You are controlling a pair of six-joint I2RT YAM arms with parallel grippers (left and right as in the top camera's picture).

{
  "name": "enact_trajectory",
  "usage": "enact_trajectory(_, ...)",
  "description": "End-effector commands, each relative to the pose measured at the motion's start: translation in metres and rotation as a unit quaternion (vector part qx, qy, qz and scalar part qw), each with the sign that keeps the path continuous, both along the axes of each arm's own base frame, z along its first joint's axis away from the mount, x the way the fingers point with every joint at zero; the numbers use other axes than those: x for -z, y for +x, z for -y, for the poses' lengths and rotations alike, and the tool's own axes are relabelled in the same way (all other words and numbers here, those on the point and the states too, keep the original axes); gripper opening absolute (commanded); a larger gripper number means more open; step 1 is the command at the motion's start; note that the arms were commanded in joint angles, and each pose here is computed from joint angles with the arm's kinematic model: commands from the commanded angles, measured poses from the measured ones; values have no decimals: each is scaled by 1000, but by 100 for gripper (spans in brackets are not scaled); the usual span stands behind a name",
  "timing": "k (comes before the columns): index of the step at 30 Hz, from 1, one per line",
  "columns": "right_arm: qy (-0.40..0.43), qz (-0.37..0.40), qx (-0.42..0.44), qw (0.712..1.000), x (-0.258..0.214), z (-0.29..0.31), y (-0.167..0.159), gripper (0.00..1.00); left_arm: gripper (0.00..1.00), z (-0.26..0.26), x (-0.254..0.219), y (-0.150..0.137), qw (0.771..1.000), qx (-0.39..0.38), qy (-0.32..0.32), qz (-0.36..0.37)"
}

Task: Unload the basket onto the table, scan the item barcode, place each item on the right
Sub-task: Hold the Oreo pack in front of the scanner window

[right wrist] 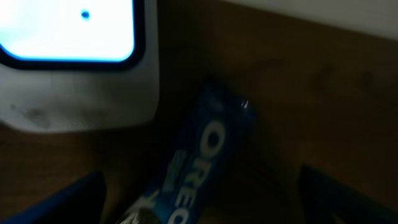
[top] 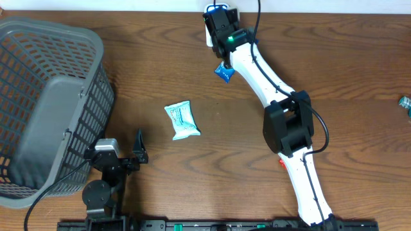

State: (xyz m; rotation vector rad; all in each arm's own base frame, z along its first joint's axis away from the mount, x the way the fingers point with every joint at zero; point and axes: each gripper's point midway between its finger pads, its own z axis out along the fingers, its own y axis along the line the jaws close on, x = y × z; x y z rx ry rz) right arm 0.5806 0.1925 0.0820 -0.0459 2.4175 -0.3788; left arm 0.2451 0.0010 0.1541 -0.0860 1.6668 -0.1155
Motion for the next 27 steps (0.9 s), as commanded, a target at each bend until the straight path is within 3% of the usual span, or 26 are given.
enact_trajectory(1, 133, 7, 74, 988, -15, -5, -4, 99, 98, 0, 16, -1, 1000, 0, -3, -25)
enact_trajectory(9, 216, -7, 189, 958, 5, 25, -5, 96, 98, 0, 16, -1, 1000, 0, -3, -25)
enact_trajectory(16, 264, -63, 184, 945, 37, 15, -9, 91, 98, 0, 16, -1, 1000, 0, -3, -25)
enact_trajectory(27, 254, -119, 190, 941, 87, 13, -23, 87, 98, 0, 16, -1, 1000, 0, -3, -25)
